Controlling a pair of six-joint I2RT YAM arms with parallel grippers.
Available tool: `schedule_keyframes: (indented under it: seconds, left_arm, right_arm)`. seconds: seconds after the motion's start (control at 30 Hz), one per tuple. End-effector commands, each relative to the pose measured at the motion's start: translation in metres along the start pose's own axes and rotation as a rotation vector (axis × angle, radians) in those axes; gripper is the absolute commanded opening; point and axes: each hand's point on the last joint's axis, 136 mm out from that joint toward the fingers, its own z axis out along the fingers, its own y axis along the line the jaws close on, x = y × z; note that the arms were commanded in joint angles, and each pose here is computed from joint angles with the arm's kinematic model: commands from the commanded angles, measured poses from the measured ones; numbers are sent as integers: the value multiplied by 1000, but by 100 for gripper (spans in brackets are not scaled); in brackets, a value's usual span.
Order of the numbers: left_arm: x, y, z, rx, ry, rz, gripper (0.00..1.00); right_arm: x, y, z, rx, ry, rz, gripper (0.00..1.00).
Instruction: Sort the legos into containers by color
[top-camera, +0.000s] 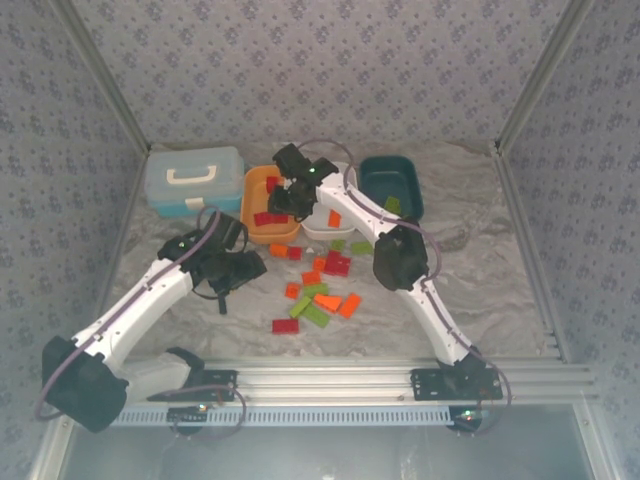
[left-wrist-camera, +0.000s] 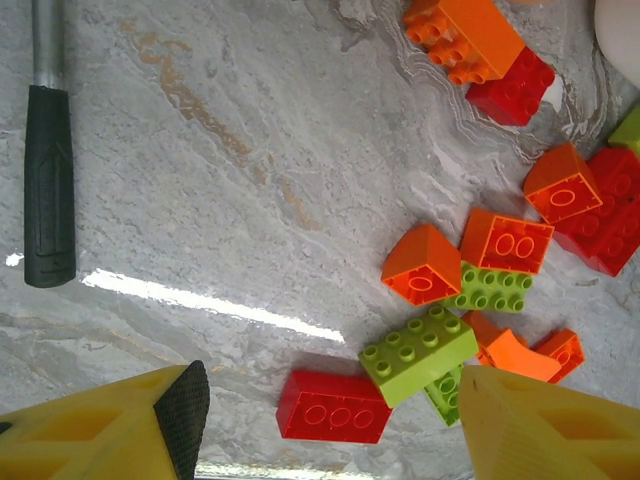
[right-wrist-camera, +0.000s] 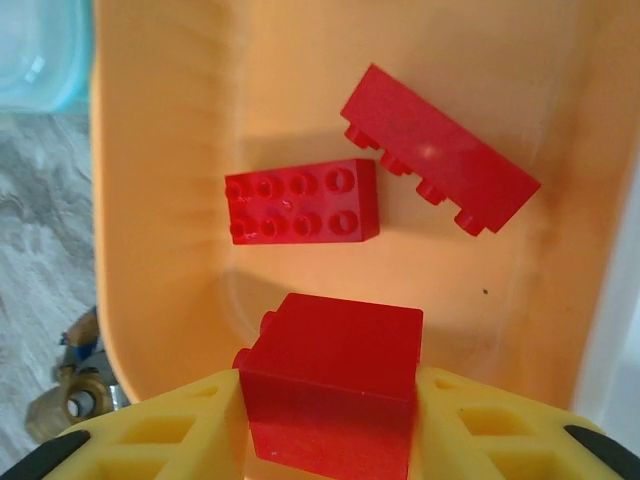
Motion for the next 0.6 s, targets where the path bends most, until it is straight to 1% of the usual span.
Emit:
schedule_keyframes:
  seconds: [0.0,0.07,0.2,0.3,0.47,0.57]
  left_arm:
    - [0,-8,-2,20,20,39,69]
    - [0,-9,-1,23,24,44,69]
    - [-3,-10,-2,26,8,50,69]
    - [-3,-11,0,27,10,50,69]
    - [-4,-13,3,37,10,48,69]
    - [-4,-16,6,46,12,60,68]
  right_arm:
    - [5,4,0,4,19,25,44]
    - [6,6,-1,4,23,14,46]
    - [7,10,-13,7,22,-3,56]
    - [6,12,-25,13,13,-14,60]
    - [0,18,-56,20,-34,-47,59]
    - [1,19,-83,45,-73,-113,57]
